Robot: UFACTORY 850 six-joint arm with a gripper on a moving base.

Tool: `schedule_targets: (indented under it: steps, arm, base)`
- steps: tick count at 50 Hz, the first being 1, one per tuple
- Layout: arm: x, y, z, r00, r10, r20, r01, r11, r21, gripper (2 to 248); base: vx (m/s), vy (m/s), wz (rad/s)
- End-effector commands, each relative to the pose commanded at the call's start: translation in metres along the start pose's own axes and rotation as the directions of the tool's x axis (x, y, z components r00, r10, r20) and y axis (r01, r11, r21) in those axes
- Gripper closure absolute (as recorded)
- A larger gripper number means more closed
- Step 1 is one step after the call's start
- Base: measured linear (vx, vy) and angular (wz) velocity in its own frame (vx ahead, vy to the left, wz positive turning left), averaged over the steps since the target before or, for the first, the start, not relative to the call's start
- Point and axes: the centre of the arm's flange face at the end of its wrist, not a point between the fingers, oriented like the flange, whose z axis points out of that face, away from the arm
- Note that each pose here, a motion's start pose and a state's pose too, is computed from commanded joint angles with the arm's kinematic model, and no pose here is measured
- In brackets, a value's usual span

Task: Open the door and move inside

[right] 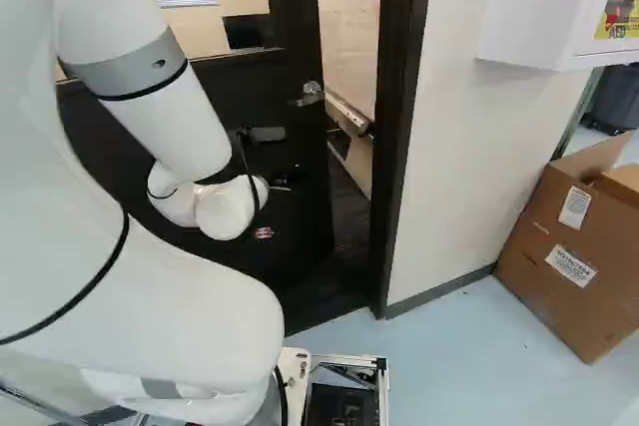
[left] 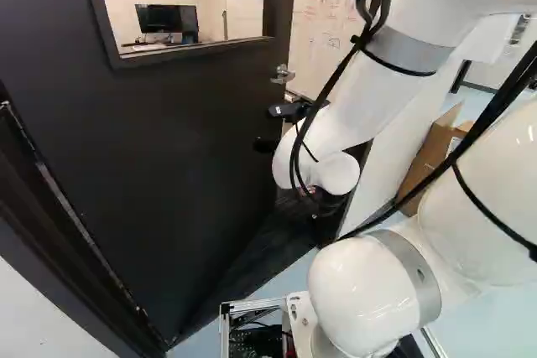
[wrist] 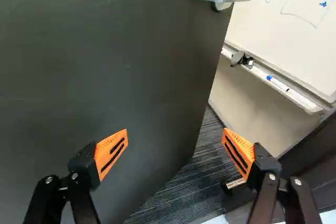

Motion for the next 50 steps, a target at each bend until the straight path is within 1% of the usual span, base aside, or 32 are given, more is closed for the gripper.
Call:
schedule_targets:
  steps: [9, 31, 40, 50]
  arm:
    - [0.000, 0.000, 0.000, 1.000, 0.000, 0.000, 0.000, 1.000, 0.000, 3]
    - [0.001, 0.000, 0.002, 1.000, 0.000, 0.001, 0.000, 1.000, -0.001, 3]
    - [0.005, 0.000, 0.011, 1.000, 0.000, 0.004, 0.000, 1.000, 0.000, 3]
    - [0.013, -0.002, 0.028, 1.000, 0.000, 0.008, 0.000, 1.000, 0.005, 3]
  base:
    - [0.020, 0.070, 0.004]
    - [0.000, 0.000, 0.000]
    - [0.000, 0.000, 0.000]
    - [0.000, 0.000, 0.000]
